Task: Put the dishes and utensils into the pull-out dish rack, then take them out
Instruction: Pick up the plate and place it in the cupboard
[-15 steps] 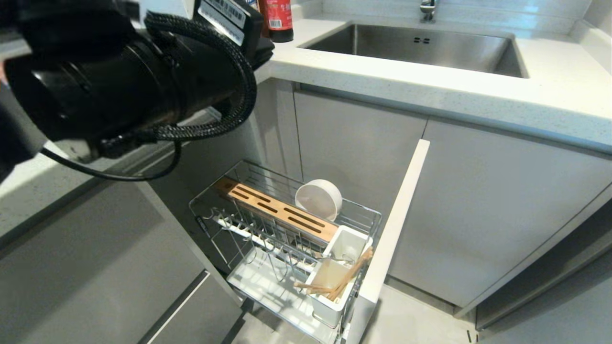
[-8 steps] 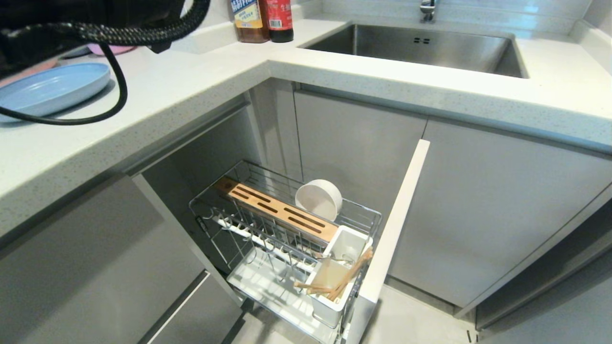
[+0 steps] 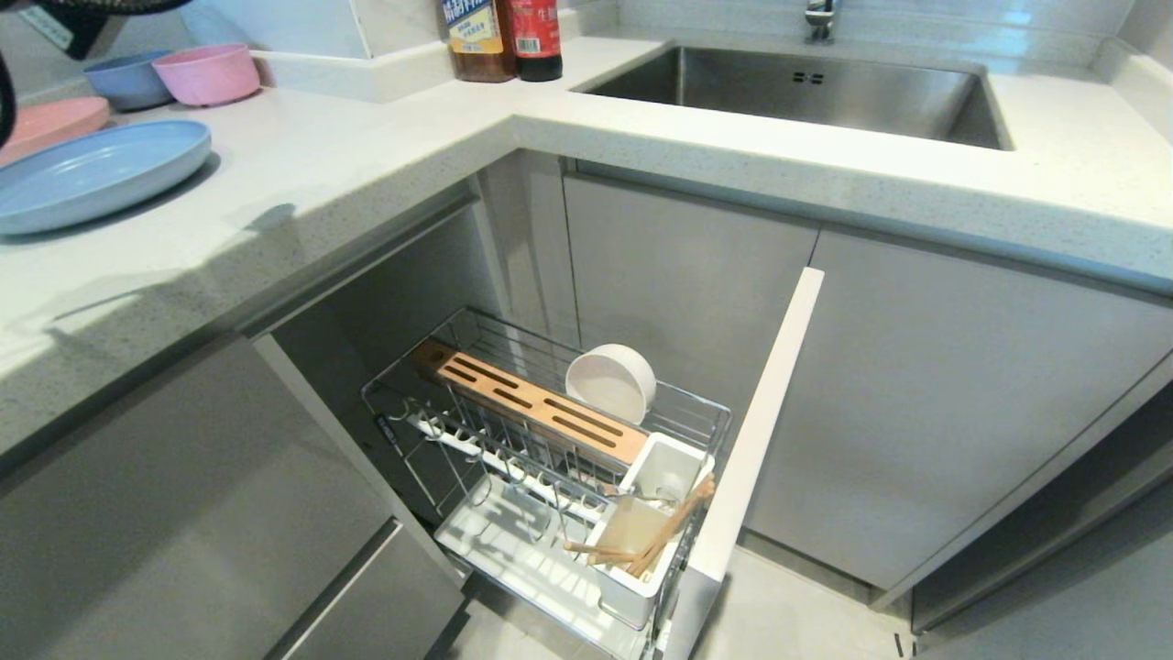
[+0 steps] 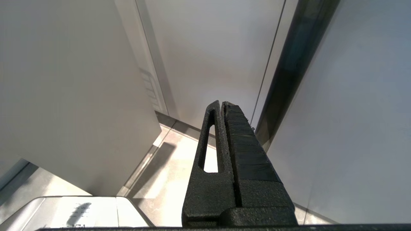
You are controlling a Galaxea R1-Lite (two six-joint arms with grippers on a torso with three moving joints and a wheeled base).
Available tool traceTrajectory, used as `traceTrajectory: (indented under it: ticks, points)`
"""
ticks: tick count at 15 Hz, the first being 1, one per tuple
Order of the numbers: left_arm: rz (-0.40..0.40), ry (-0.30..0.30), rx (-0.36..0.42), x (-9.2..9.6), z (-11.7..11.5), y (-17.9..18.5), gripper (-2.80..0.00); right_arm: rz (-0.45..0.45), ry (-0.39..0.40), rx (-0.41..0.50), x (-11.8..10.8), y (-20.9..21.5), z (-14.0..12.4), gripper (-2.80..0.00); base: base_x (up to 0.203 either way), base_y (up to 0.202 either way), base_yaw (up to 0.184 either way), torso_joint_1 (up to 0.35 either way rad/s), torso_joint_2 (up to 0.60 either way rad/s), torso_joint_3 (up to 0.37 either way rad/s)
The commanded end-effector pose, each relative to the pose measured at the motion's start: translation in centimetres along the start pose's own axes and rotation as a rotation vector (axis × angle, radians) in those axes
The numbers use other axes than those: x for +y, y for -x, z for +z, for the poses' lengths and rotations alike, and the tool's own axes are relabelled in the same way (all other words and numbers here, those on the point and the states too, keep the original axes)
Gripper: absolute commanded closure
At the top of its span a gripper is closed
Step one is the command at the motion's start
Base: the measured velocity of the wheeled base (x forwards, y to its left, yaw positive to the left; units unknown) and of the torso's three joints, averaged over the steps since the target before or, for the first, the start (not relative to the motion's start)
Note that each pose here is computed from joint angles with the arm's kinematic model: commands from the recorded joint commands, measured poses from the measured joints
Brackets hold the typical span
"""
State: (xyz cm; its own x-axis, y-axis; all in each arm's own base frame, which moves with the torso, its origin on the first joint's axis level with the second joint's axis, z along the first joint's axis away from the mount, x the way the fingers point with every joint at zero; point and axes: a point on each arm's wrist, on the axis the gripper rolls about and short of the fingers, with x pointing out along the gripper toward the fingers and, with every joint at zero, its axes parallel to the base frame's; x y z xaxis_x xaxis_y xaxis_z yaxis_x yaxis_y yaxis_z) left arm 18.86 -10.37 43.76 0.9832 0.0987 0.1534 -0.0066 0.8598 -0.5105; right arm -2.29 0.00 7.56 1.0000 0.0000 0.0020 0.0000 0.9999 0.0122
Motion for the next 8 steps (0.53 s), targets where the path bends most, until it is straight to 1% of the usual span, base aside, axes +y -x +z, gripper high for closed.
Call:
traceTrajectory:
  ticks: [1,4,5,6,7,8]
  points:
    - [0.086,-0.025,-0.032,1.7,1.4,-0.5,0.0,0.0,0.0,0.003,0.0,0.0,-0.1,0.0,0.0,0.0,0.0,0.0,0.0,0.0]
    - [0.179,-0.035,-0.113,3.8,4.2,-0.6,0.0,0.0,0.0,0.003,0.0,0.0,0.0,0.0,0.0,0.0,0.0,0.0,0.0,0.0]
    - [0.209,-0.055,-0.104,4.3,4.5,-0.4,0.0,0.0,0.0,0.003,0.0,0.0,0.0,0.0,0.0,0.0,0.0,0.0,0.0,0.0]
    - [0.238,-0.102,-0.076,4.9,4.6,0.0,0.0,0.0,0.0,0.002,0.0,0.0,0.0,0.0,0.0,0.0,0.0,0.0,0.0,0.0]
    - [0.26,-0.202,-0.046,5.3,5.1,0.5,0.0,0.0,0.0,0.002,0.0,0.0,0.0,0.0,0.0,0.0,0.0,0.0,0.0,0.0]
    - [0.27,-0.287,-0.025,5.6,5.5,0.9,0.0,0.0,0.0,0.003,0.0,0.0,-0.1,0.0,0.0,0.0,0.0,0.0,0.0,0.0]
